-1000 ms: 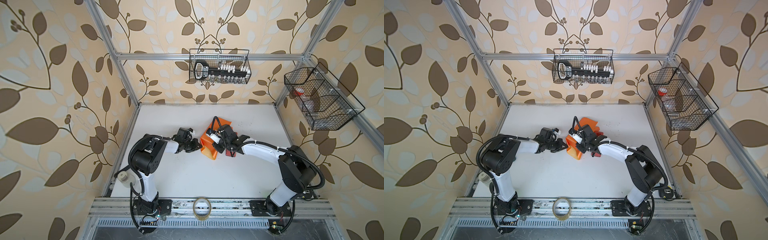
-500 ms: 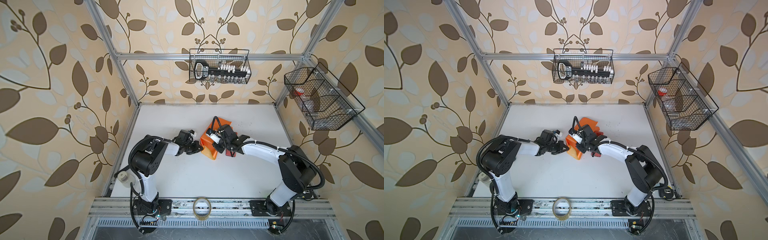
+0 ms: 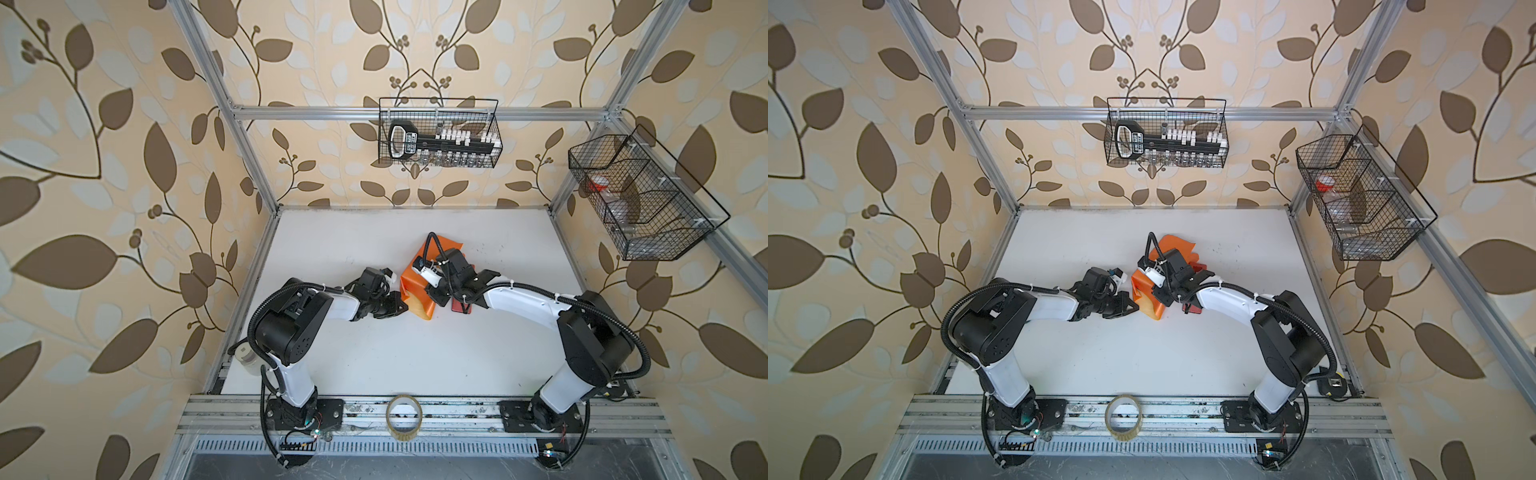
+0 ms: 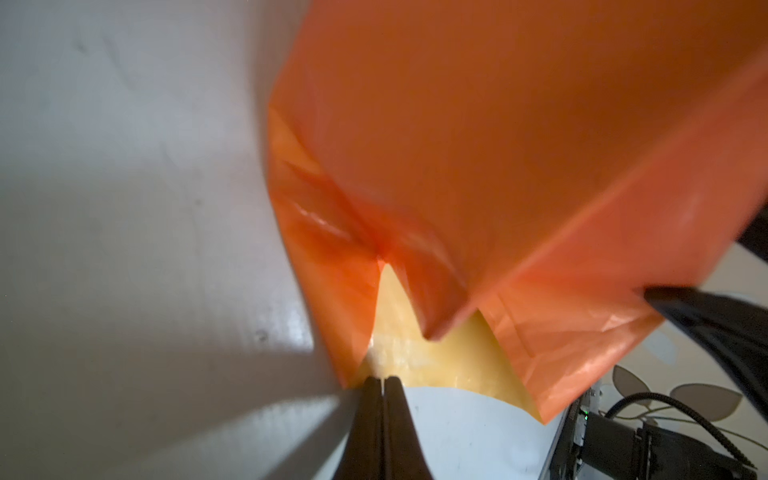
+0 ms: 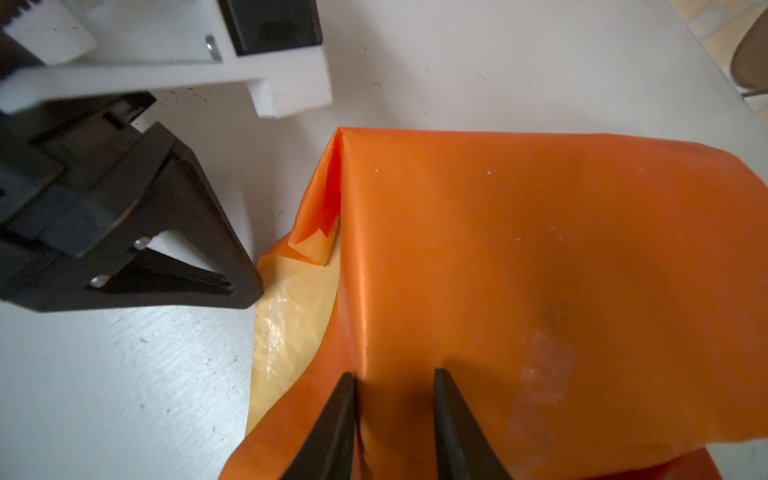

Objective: Wrap the gift box in paper

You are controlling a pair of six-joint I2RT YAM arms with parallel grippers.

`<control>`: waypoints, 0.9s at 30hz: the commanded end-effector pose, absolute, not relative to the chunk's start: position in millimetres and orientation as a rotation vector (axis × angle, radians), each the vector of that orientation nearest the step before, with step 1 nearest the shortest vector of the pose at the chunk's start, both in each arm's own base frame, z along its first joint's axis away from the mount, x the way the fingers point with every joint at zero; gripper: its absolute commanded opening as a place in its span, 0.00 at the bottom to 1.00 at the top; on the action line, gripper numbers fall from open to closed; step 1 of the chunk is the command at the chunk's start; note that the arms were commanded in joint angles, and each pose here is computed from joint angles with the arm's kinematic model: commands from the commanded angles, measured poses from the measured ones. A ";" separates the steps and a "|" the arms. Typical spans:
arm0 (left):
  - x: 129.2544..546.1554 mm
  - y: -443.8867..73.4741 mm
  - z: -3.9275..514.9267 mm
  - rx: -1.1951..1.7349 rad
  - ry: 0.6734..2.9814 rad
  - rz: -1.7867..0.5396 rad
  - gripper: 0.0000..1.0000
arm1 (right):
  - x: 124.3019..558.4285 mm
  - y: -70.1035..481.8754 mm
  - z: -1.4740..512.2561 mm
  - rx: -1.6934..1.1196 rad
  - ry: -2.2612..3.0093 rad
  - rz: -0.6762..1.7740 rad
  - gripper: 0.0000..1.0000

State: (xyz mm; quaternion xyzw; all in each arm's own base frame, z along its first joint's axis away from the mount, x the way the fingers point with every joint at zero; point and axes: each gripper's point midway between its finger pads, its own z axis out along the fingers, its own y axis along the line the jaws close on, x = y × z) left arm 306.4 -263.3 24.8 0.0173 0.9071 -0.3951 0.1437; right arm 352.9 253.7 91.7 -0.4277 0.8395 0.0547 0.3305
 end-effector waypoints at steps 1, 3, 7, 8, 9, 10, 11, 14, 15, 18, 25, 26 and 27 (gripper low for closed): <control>302.0 -267.0 50.8 0.200 2.613 -1.130 0.00 | 342.5 247.3 92.5 -1.069 2.264 0.238 0.32; 298.1 -268.8 70.3 0.291 2.634 -1.125 0.00 | 347.9 252.5 112.4 -1.000 2.244 0.289 0.35; 291.7 -254.9 109.2 0.372 2.717 -1.062 0.04 | 368.9 242.9 166.9 -0.751 2.212 0.355 0.41; 293.4 -249.2 121.8 0.361 2.704 -1.073 0.05 | 376.5 233.2 178.1 -0.659 2.217 0.361 0.43; 295.6 -244.4 133.2 0.356 2.684 -1.073 0.06 | 383.1 223.2 185.7 -0.573 2.231 0.371 0.44; 299.8 -237.3 145.0 0.355 2.653 -1.054 0.08 | 387.7 213.7 191.3 -0.506 2.250 0.389 0.45; 303.4 -231.2 155.8 0.351 2.623 -1.043 0.11 | 394.2 200.6 193.7 -0.423 2.269 0.408 0.46; 319.7 -212.8 182.2 0.312 2.546 -1.007 0.24 | 413.9 171.9 190.5 -0.159 2.325 0.538 0.48; 324.3 -206.6 188.4 0.307 2.523 -0.988 0.28 | 419.0 166.4 186.6 -0.095 2.341 0.565 0.49; 334.2 -180.7 197.4 0.313 2.503 -0.882 0.44 | 433.2 157.6 171.4 0.020 2.408 0.590 0.50; 339.3 -125.8 184.7 0.191 2.508 -0.680 0.78 | 448.5 162.5 131.7 0.138 2.536 0.653 0.51; 338.9 -124.9 183.2 0.192 2.509 -0.682 0.82 | 449.6 167.8 128.1 0.121 2.542 0.663 0.51; 338.4 -125.1 181.3 0.199 2.511 -0.686 0.85 | 450.5 174.2 122.8 0.097 2.559 0.666 0.50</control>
